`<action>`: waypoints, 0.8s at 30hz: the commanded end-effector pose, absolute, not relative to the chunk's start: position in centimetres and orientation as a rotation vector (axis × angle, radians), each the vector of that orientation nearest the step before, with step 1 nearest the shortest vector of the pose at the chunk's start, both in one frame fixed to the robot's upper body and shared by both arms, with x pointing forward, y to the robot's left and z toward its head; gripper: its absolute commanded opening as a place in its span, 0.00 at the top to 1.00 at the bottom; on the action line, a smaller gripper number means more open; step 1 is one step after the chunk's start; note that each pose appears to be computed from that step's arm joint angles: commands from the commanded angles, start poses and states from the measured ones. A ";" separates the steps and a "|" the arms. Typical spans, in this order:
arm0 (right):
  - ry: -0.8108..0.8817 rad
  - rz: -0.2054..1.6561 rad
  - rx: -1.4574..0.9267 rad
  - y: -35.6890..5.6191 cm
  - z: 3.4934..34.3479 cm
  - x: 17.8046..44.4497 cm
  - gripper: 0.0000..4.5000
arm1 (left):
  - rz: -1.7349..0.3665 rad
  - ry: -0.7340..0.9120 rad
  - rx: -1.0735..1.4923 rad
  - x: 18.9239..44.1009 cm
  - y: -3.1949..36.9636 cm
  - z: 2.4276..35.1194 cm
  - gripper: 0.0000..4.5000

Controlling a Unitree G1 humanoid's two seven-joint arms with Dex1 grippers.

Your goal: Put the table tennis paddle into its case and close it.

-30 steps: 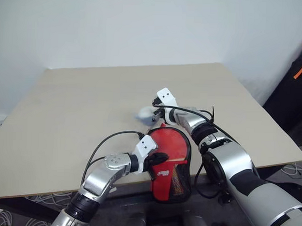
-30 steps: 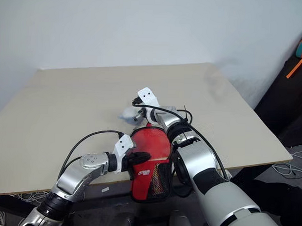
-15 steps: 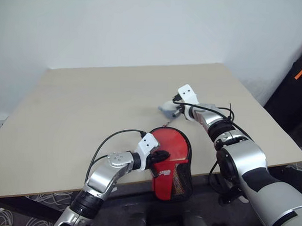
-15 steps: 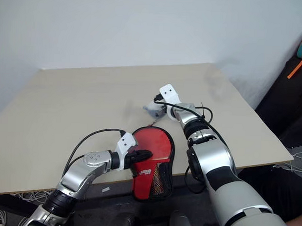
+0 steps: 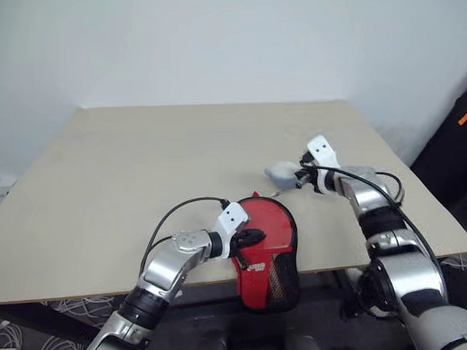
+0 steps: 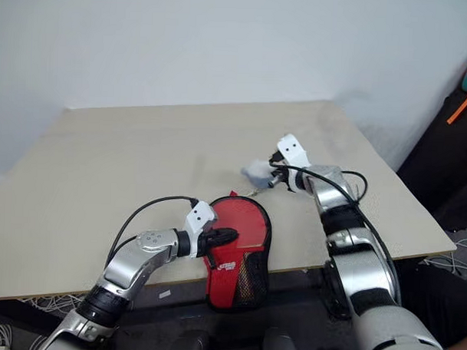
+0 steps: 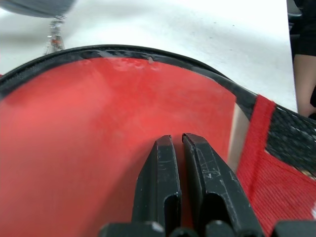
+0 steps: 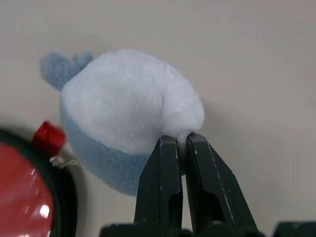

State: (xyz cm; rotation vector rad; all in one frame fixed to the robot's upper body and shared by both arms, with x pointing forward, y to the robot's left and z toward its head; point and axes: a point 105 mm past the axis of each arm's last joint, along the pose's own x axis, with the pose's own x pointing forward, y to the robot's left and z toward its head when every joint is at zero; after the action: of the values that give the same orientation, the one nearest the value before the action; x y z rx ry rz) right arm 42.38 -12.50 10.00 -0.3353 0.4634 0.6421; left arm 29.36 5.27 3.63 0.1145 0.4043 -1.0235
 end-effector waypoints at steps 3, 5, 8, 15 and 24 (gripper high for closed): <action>0.448 0.653 -0.349 -15.3 11.8 39.5 1.00 | -1.001 0.520 0.150 29.1 5.9 1.0 0.94; 0.464 0.644 -0.354 -16.4 11.7 38.6 1.00 | -1.008 0.522 0.151 29.0 5.8 1.0 0.94; 0.489 0.621 -0.356 -18.0 11.8 37.4 1.00 | -1.018 0.527 0.150 29.0 5.6 0.9 0.94; 0.532 0.654 -0.377 -19.9 12.2 34.5 1.00 | -1.030 0.532 0.152 29.0 5.4 0.8 0.94; 0.571 0.774 -0.399 -21.8 13.2 30.5 1.00 | -1.040 0.537 0.151 29.1 5.2 0.6 0.94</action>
State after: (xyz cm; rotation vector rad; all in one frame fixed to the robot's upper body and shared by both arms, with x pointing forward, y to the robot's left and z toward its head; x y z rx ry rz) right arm 30.54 -21.22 10.89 -0.3685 0.6340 0.7797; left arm 29.87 4.27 3.53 0.1259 0.4113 -1.0670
